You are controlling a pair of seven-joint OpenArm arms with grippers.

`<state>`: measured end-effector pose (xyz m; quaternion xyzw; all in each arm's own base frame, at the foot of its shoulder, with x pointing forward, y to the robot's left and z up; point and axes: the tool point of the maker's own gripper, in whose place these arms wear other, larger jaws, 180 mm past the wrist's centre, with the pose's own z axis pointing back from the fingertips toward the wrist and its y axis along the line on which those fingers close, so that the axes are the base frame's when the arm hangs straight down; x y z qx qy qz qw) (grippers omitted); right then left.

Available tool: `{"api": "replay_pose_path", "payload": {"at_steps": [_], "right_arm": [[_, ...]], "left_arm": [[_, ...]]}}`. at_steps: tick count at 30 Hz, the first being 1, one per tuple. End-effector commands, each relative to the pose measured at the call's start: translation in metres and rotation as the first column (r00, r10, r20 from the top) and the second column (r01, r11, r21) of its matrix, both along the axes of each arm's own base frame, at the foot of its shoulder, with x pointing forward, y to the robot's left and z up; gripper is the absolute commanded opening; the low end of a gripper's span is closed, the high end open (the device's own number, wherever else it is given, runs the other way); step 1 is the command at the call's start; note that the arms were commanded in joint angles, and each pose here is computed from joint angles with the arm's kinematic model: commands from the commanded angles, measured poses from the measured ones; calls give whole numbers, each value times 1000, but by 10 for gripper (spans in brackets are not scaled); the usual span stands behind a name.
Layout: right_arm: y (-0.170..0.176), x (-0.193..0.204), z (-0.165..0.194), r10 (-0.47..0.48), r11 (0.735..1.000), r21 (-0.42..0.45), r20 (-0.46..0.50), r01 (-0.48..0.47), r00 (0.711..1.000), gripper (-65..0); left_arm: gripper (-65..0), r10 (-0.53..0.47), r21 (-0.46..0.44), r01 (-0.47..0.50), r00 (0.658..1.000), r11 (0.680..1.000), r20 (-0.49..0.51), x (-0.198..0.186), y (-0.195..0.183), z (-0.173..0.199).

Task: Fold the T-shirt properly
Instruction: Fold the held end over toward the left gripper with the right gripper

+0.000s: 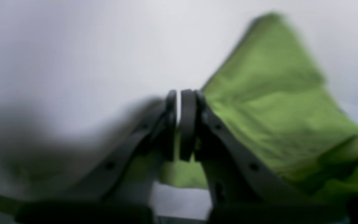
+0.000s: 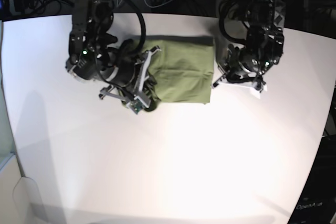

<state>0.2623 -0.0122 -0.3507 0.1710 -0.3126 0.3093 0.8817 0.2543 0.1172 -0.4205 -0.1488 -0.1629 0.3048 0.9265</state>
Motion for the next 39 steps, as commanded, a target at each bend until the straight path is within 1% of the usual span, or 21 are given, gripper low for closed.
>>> {"api": "replay_pose_path", "payload": {"at_steps": [1,4,6,11,12,16,22,24,26,27,30,34,39], "right_arm": [[7,7,14,12,999,31,49,-13,999,-644],[10,7,17,20,999,36,57,-22,998,-644],[19,6,23,50,998,37,77,-53,996,-646],[45,-1,30,125,990,53,95,-131,988,-646],[54,-2,34,138,987,74,101,-145,985,-646],[70,-2,47,173,972,137,126,-190,977,-646],[83,7,72,194,946,227,183,-234,964,-646],[88,8,80,205,931,263,200,-253,958,-646],[94,6,83,215,915,303,196,-268,957,-646],[95,6,83,216,911,312,195,-270,957,-646],[94,4,80,213,913,313,185,-263,959,-646],[93,3,78,218,914,306,182,-266,959,-646],[87,2,74,221,921,287,176,-265,959,-646]], "left_arm": [[-627,-10,-5,10,999,1000,34,9,-2,8],[-627,-28,-14,29,999,999,28,16,-11,6],[-627,-47,-11,47,999,999,9,17,-17,0],[-627,-55,19,55,998,998,9,20,-19,-12],[-627,-55,23,55,998,998,4,19,-19,-14],[-627,-52,23,52,999,998,-11,17,-17,-19],[-627,-54,22,54,999,998,-6,17,-18,-17],[-627,-52,19,52,999,998,-8,17,-17,-17],[-627,-52,19,52,999,998,10,19,-16,-11],[-627,-56,20,55,998,998,26,21,-17,-6],[-627,-64,13,64,994,998,86,28,-21,12],[-627,-72,9,71,989,997,128,30,-24,26],[-627,-69,8,68,989,998,131,31,-24,27]]}}
